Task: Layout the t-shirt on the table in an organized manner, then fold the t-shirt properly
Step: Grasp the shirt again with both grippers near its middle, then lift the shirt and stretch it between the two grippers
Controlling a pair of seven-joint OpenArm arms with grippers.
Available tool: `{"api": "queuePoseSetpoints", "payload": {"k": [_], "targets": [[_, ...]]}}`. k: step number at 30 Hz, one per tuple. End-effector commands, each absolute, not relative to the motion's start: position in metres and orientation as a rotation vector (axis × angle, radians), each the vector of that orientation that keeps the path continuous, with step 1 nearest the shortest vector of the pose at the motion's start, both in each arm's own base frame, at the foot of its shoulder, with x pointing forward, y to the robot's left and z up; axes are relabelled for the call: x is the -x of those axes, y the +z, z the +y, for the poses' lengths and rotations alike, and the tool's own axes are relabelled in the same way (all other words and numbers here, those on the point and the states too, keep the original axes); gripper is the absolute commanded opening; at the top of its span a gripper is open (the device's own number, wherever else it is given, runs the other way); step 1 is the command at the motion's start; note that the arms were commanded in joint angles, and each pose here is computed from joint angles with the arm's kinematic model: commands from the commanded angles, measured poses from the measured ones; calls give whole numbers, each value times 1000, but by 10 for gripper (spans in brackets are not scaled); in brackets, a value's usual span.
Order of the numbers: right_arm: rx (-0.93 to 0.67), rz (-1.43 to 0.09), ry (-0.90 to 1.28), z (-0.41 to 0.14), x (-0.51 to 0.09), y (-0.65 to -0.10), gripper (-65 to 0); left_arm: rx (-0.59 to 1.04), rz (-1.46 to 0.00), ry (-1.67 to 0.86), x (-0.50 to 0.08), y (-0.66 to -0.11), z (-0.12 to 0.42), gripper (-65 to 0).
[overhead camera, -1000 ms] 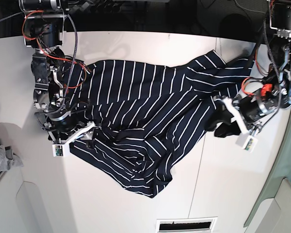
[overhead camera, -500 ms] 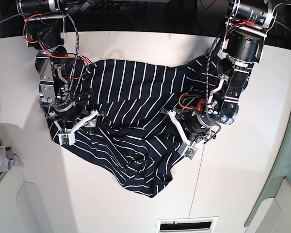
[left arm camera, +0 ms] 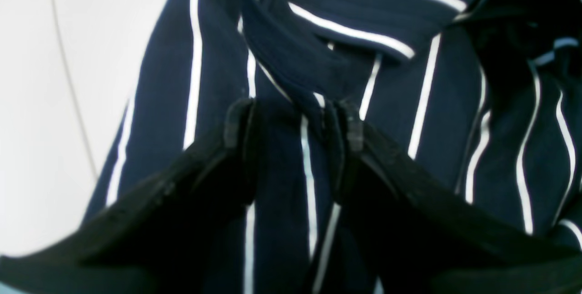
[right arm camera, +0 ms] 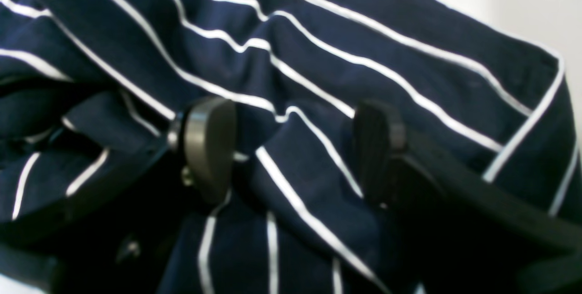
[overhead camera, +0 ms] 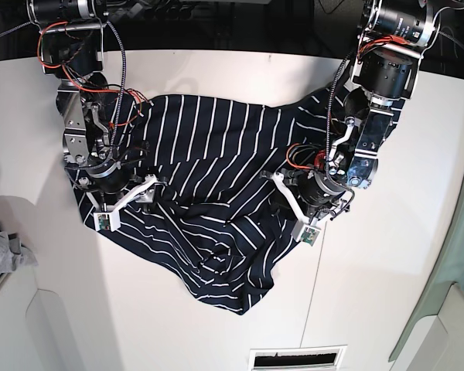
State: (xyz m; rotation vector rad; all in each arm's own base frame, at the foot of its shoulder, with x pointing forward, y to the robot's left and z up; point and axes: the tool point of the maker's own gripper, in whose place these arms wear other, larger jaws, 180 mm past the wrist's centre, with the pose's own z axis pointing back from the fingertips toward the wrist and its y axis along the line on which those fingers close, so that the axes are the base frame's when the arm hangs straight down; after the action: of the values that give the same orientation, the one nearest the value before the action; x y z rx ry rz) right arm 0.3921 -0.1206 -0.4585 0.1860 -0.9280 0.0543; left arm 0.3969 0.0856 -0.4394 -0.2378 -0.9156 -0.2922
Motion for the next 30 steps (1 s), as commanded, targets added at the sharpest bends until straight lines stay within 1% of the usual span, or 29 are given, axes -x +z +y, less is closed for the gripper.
{"api": "queuePoseSetpoints", "payload": {"k": [1,3,4,5,6,7,9,10,11,13,14,17,19,21,24,27,30], "targets": [[-189,-979,56,-121,-405,-443,-250,268,-980,-300,-411,-420,77,-410],[-189,-978,56,-121,-405,-443,-250,286,-981,-304,-411,-419,69,-417],[-189,-977,57,-121,-405,-443,-250,292,-982,-302,-410,-419,66,-447],[-189,-978,57,-121,-405,-443,-250,298,-982,-301,-410,-418,63,-503],[-189,-979,57,-121,-405,-443,-250,303,-983,-299,-410,-418,60,-587],[-189,-979,56,-121,-405,-443,-252,309,-983,-298,-410,-418,57,-650],[-185,-978,62,-121,-405,-443,-263,311,-984,-298,-410,-417,56,-650],[-172,-976,77,-122,-405,-444,-314,311,-985,-298,-410,-417,56,-650],[-158,-973,94,-123,-405,-445,-392,309,-988,-299,-412,-416,57,-650],[-132,-969,123,-125,-404,-446,-580,295,-996,-302,-416,-412,64,-650],[-120,-968,136,-126,-404,-446,-650,285,-1003,-305,-420,-409,68,-650],[-89,-985,162,-132,-407,-441,-650,229,-1017,-314,-435,-397,90,-650],[-75,-1013,148,-141,-411,-431,-650,160,-1029,-296,-449,-386,117,-650],[-52,-1056,120,-156,-414,-415,-650,108,-1045,-269,-459,-373,145,-650],[-13,-1133,54,-182,-414,-387,-650,41,-1026,-222,-463,-364,188,-650],[-4,-1186,-27,-207,-408,-366,-650,13,-1026,-191,-460,-361,219,-650],[4,-1205,-110,-230,-400,-360,-650,10,-1012,-206,-453,-362,232,-650]]}}
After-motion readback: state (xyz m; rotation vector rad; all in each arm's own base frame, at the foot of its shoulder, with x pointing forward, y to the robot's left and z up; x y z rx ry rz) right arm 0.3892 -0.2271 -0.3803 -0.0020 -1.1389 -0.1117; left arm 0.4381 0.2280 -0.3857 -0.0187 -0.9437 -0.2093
